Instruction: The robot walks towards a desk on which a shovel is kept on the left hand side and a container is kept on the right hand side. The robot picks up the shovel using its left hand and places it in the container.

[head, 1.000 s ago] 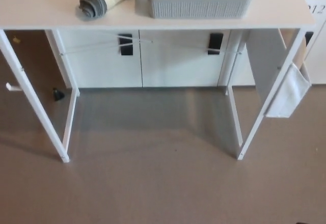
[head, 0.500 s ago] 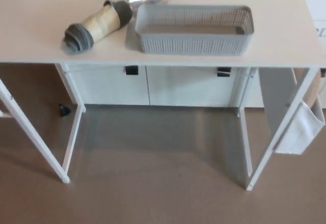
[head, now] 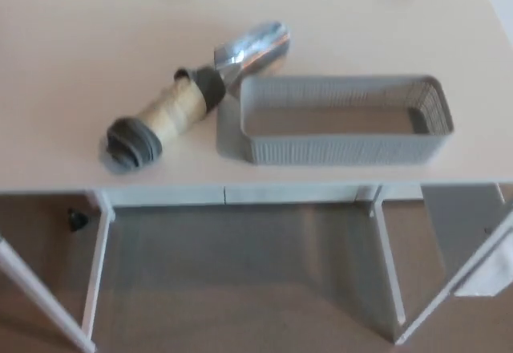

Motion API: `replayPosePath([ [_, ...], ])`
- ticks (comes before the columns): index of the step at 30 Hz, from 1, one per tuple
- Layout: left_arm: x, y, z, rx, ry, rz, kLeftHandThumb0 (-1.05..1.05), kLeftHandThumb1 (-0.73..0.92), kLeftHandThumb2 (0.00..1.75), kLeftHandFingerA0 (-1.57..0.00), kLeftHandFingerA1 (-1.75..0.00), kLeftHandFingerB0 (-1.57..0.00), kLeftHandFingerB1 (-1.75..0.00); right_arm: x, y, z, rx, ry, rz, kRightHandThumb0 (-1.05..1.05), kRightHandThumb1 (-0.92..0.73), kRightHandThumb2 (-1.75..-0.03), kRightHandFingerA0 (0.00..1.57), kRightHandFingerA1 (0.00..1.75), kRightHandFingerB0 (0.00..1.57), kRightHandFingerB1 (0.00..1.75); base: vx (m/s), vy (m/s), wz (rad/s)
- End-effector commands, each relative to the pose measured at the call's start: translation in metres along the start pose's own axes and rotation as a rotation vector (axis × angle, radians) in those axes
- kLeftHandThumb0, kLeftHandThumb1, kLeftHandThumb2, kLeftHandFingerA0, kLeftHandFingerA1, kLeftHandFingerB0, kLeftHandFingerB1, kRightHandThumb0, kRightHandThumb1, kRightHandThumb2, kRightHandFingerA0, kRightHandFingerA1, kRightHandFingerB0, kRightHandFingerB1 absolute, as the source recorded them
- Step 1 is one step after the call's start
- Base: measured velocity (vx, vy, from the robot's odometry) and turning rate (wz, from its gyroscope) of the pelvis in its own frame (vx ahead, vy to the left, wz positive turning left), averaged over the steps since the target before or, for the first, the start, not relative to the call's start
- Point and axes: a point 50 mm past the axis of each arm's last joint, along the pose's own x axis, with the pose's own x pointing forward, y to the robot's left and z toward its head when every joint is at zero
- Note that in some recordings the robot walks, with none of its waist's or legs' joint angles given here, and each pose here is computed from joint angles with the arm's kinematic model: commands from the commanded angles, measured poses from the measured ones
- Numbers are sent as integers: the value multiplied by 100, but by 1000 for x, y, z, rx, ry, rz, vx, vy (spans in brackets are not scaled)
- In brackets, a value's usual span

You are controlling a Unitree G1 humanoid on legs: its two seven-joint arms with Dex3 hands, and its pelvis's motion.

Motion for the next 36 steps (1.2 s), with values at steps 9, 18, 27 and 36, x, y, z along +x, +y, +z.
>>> replayPosePath([
  [9, 4, 1, 2, 16, 19, -8, -65, 83, 65, -35, -32, -24, -29, 0, -7, 2, 9, -30, -29, -41, -69, -61, 50, 50, 36, 42, 246, 21, 15],
  [18, 5, 6, 3, 18, 27, 68, -78, 69, 66, -51, -38, -33, -32, -1, -6, 0, -1, -24, -35, -43, -69, -60, 51, 50, 35, 40, 172, -45, 1],
  [27, 0, 15, 9, -87, -12, 13, -67, 67, 87, -27, -42, -20, -39, -4, -5, -4, -8, -16, -43, -42, -69, -61, 52, 52, 35, 41, 46, 182, -9],
  [36, 7, 13, 15, -49, -22, 44, -64, 65, 86, -32, -44, -23, -41, -1, -3, 1, -17, -29, -43, -44, -69, -60, 52, 52, 35, 41, -134, 96, 6],
])
